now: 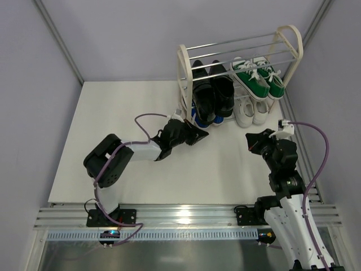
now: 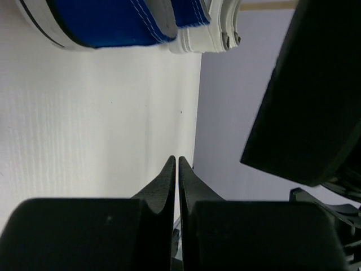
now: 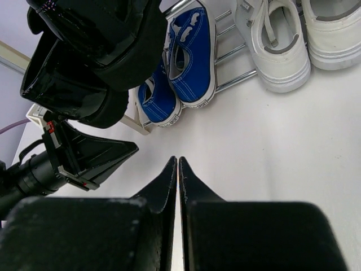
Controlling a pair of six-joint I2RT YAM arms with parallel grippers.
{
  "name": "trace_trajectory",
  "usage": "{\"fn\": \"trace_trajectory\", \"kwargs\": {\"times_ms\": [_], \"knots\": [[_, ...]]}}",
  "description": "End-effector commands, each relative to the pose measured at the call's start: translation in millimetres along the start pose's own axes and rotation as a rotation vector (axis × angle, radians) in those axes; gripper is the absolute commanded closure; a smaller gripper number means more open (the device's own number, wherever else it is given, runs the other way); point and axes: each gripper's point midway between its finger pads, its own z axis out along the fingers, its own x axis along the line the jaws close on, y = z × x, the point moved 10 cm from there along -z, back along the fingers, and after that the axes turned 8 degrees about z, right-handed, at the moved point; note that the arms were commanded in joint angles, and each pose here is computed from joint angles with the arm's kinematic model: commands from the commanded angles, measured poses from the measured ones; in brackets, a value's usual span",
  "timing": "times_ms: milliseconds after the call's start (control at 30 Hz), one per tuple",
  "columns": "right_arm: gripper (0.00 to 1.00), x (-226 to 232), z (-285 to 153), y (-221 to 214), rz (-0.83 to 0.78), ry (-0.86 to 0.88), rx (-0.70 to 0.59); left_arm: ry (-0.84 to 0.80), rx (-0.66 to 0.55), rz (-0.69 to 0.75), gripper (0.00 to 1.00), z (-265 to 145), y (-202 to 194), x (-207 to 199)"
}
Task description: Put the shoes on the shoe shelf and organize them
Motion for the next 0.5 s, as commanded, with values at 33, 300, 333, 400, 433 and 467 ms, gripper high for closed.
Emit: {"fn": "trace_trajectory", "kwargs": {"times_ms": [33,300,333,400,433,467], "knots": [[0.96,5.1,-4.7,9.8,-0.032,0.010,-0.058,-0.081,-0.178,-0.003,1.00,13.2,28.8,-5.0],[0.96,2.8,-9.0,10.8,-0.049,-0.007,-0.079,-0.171,-0.245,0.032,1.00,8.4,57.1,-42.4],[0.96,3.3,-8.8,10.5,-0.047,-0.003,-0.076,-0.197,-0.245,0.019,1.00,8.0,59.6,-50.5],[0.96,2.6,-7.9,10.0,-0.048,-0.006,-0.072,-0.251,-0.243,0.005,1.00,5.0,62.3,-62.5],[0.96,2.2,-7.4,9.6,-0.048,-0.007,-0.071,-0.281,-0.243,-0.017,1.00,3.2,64.3,-69.9],[0.96,2.3,-7.7,9.5,-0.048,-0.007,-0.071,-0.311,-0.246,-0.021,1.00,1.0,65.5,-75.3]]}}
